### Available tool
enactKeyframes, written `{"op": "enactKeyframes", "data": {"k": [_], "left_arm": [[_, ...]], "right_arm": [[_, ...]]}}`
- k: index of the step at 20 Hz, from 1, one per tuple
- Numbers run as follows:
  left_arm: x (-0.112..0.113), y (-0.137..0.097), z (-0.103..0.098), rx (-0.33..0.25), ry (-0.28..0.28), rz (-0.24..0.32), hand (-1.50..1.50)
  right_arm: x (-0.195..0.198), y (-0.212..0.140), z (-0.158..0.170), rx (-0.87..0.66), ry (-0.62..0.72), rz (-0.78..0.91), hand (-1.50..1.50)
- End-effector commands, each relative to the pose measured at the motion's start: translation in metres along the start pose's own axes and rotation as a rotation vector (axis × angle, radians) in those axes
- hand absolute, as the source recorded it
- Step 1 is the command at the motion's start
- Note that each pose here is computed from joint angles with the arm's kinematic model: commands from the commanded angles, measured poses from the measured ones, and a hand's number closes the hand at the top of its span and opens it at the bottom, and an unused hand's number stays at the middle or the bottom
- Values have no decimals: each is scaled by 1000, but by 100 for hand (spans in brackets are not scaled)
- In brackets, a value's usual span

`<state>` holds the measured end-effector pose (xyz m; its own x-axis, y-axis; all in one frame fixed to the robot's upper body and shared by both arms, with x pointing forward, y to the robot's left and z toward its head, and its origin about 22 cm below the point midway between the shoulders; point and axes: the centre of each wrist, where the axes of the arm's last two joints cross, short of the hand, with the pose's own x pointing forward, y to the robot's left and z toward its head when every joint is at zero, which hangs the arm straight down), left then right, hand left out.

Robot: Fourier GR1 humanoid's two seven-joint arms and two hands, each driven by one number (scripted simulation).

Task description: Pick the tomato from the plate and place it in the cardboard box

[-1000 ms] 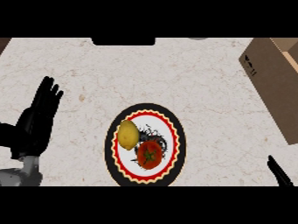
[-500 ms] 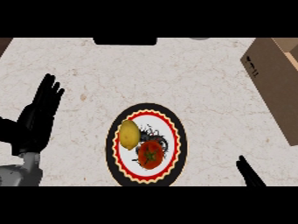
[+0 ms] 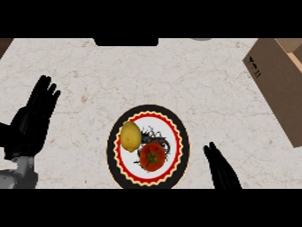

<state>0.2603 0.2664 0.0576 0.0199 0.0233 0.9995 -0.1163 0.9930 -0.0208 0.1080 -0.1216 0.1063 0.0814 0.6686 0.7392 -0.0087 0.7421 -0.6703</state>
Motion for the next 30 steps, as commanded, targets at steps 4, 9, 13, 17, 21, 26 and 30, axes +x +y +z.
{"op": "enactKeyframes", "data": {"k": [4,9,13,17,21,26,30], "left_arm": [[15,-5,0,-1,11,-2,0],[-13,-9,-9,12,8,1,0],[6,-10,-1,-3,4,18,0],[2,10,-8,3,3,1,0],[2,-14,0,-11,1,9,0],[5,-3,-10,-12,-11,-5,0],[-14,-14,7,-11,-13,5,0]], "right_arm": [[22,30,0,23,19,-26,-150],[20,46,-25,29,58,-20,-150],[12,54,-33,7,52,2,-150],[15,55,-26,-2,45,-27,-150],[13,58,-34,13,74,-19,-150],[3,56,-36,29,67,-13,-150],[-6,59,-42,7,108,38,-150]]}}
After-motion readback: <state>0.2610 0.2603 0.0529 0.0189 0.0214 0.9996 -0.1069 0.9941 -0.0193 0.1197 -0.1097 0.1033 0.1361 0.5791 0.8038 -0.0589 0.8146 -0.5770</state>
